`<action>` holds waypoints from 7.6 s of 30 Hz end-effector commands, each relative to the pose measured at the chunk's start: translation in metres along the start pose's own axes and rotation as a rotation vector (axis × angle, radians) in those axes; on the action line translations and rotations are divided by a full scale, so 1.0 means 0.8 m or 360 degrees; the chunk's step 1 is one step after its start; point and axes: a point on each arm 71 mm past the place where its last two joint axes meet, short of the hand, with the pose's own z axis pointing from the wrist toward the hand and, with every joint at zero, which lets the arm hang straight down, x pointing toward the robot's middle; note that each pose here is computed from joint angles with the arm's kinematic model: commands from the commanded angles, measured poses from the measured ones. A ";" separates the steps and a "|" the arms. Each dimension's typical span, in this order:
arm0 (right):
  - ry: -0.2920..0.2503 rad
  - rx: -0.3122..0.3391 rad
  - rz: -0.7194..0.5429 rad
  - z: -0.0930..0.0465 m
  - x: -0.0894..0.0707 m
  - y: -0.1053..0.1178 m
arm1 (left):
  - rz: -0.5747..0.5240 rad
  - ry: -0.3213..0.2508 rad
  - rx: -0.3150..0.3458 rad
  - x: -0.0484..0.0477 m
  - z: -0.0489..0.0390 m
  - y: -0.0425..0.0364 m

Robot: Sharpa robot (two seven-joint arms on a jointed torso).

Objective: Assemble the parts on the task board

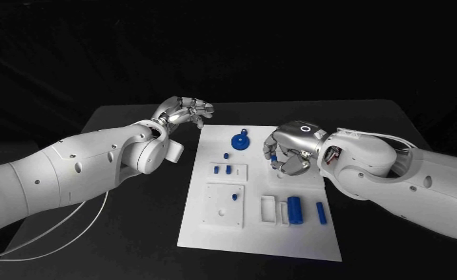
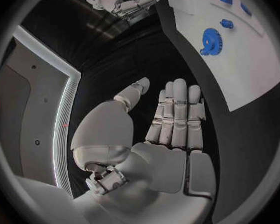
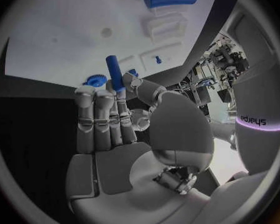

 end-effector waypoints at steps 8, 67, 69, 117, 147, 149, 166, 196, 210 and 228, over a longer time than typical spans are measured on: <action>-0.0169 -0.0186 0.0097 0.019 -0.016 0.046 | -0.0016 0.0028 0.0022 0.005 0.001 -0.0024; -0.0022 -0.0424 0.0274 0.054 0.103 0.151 | -0.0027 0.0058 0.0026 0.016 0.008 -0.0045; -0.0027 -0.0424 0.0276 0.054 0.103 0.151 | -0.0027 0.0058 0.0026 0.016 0.008 -0.0045; 0.0100 -0.0427 0.0235 0.055 0.115 0.150 | -0.0023 0.0060 0.0019 0.016 0.008 -0.0043; 0.0195 -0.0464 0.0340 0.051 0.121 0.148 | -0.0018 0.0058 0.0006 0.016 0.008 -0.0037; 0.0194 -0.0474 0.0346 0.051 0.121 0.150 | -0.0018 0.0058 0.0006 0.016 0.008 -0.0036; 0.0205 -0.0468 0.0339 0.052 0.124 0.152 | -0.0017 0.0057 0.0003 0.015 0.008 -0.0034; 0.0099 -0.0436 0.0352 0.050 0.119 0.144 | -0.0015 0.0053 0.0000 0.014 0.008 -0.0029; -0.0051 -0.0421 0.0526 0.044 0.109 0.138 | -0.0014 0.0052 -0.0002 0.014 0.009 -0.0024; 0.0022 -0.0306 0.1038 0.027 0.070 0.105 | -0.0009 0.0039 -0.0006 0.009 0.008 -0.0012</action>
